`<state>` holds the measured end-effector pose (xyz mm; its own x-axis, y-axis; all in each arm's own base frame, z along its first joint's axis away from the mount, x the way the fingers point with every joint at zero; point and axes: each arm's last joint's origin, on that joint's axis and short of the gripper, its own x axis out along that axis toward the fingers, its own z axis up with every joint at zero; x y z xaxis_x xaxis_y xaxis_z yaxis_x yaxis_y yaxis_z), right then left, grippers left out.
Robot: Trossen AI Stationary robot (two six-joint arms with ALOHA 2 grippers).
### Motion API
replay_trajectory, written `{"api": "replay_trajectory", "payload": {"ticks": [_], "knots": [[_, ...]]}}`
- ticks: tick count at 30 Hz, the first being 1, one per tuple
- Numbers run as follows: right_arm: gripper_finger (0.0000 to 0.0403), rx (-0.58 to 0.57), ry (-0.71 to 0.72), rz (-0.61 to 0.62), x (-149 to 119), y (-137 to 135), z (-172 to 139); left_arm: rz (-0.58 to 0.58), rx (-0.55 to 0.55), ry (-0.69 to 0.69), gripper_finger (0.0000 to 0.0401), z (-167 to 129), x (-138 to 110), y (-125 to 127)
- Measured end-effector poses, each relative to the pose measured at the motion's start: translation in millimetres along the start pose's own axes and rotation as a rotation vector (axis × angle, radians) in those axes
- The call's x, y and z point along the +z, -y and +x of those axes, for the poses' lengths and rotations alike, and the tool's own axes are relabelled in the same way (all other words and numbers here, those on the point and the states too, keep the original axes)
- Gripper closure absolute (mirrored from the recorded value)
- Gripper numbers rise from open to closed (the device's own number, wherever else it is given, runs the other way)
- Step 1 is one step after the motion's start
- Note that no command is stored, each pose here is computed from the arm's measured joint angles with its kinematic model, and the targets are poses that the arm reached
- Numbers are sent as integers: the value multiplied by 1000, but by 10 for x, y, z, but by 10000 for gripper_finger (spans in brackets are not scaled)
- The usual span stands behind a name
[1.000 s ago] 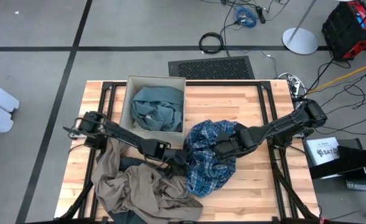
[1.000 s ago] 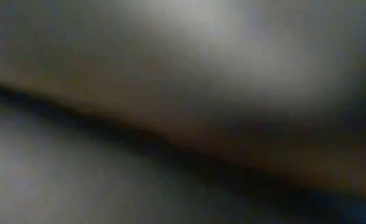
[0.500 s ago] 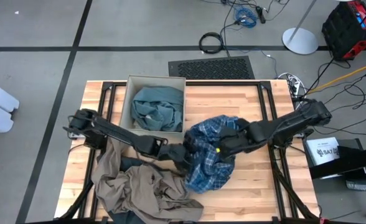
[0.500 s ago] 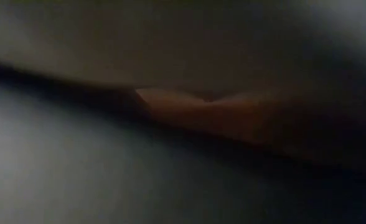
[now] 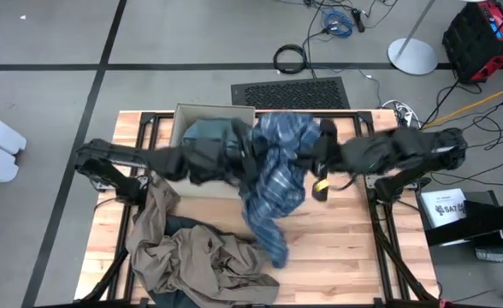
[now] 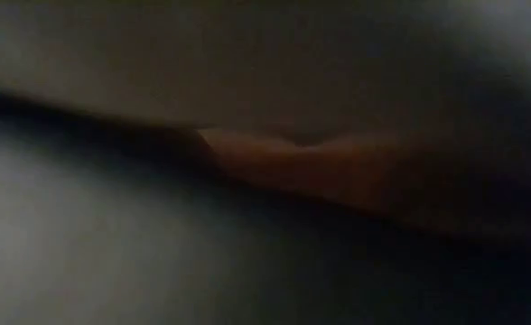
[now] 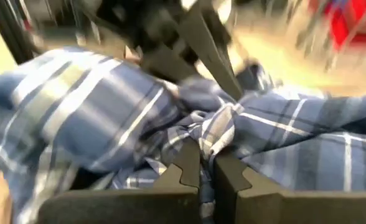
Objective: Sort clothes
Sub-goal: Put the blue long sleeve into the white laundry bin
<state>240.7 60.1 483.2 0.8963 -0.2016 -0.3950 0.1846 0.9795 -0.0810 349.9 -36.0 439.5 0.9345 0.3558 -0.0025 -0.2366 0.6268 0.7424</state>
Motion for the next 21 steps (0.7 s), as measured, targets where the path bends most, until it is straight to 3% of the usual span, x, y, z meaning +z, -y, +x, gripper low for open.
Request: {"api": "replay_trajectory", "payload": {"ticks": [9, 15, 21], "knots": [[402, -16, 488, -121, 670, 481, -198, 1, 175, 129, 400, -228, 334, -991], [403, 105, 855, -186, 1033, 738, -13, -38, 349, 185, 400, -462, 399, -1603], [403, 169, 896, -187, 1208, 1019, 504, -29, 466, 195, 400, -651, 393, -1963]]}}
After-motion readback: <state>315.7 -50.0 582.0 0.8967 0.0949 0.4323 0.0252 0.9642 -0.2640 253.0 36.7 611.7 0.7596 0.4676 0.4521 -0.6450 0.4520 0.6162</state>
